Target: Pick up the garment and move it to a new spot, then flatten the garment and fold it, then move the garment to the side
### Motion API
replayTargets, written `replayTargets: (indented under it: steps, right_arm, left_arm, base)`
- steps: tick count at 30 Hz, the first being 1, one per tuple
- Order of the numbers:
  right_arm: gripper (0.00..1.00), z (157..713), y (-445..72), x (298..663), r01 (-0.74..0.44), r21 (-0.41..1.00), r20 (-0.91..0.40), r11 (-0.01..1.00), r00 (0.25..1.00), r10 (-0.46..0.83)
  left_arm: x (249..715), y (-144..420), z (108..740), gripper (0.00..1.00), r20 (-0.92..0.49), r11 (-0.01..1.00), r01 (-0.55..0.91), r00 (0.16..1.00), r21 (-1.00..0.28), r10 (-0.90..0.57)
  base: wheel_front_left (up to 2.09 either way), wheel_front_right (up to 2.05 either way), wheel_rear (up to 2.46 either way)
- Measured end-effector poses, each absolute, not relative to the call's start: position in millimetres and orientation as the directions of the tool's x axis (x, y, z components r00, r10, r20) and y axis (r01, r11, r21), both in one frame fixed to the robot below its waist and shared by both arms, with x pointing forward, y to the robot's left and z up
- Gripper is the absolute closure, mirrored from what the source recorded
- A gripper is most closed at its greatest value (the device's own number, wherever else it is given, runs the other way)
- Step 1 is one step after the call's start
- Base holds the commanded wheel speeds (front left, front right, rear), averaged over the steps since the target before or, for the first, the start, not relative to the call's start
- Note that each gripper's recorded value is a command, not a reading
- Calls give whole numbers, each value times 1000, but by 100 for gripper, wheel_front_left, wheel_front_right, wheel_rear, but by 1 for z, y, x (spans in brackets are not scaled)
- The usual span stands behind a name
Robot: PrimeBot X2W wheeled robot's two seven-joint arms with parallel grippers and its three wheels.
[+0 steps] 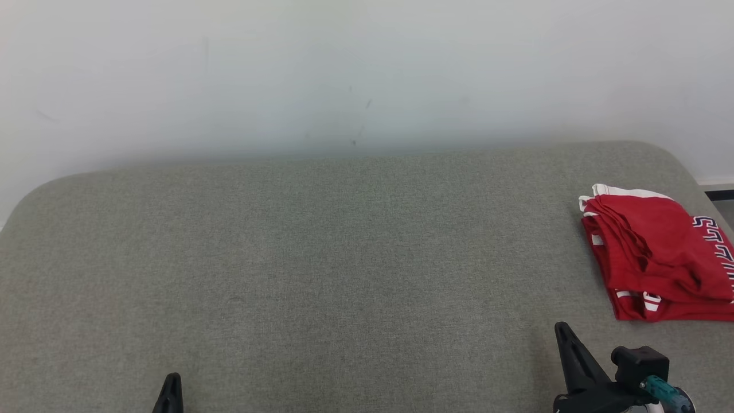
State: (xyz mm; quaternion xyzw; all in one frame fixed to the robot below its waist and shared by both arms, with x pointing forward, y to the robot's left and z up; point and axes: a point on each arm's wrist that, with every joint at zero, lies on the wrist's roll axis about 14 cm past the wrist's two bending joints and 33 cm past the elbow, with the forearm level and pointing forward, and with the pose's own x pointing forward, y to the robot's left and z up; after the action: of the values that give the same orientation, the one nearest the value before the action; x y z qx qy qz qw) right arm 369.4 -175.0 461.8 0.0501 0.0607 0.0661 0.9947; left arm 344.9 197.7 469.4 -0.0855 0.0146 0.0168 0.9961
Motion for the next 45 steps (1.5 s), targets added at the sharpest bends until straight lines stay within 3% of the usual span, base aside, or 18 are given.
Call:
replayTargets:
  steps: [24, 45]
  right_arm:
    - [100, 472, -188, 376, 10, 507, -105, 862, 993, 50]
    - [100, 480, -193, 380, 56, 740, -94, 671, 995, 21]
  left_arm:
    - [353, 206, 467, 100, -87, 827, -120, 992, -549, 87]
    - [363, 206, 474, 100, -96, 638, -124, 992, -760, 78]
  base:
    - [0, 0, 0]
    - [0, 0, 0]
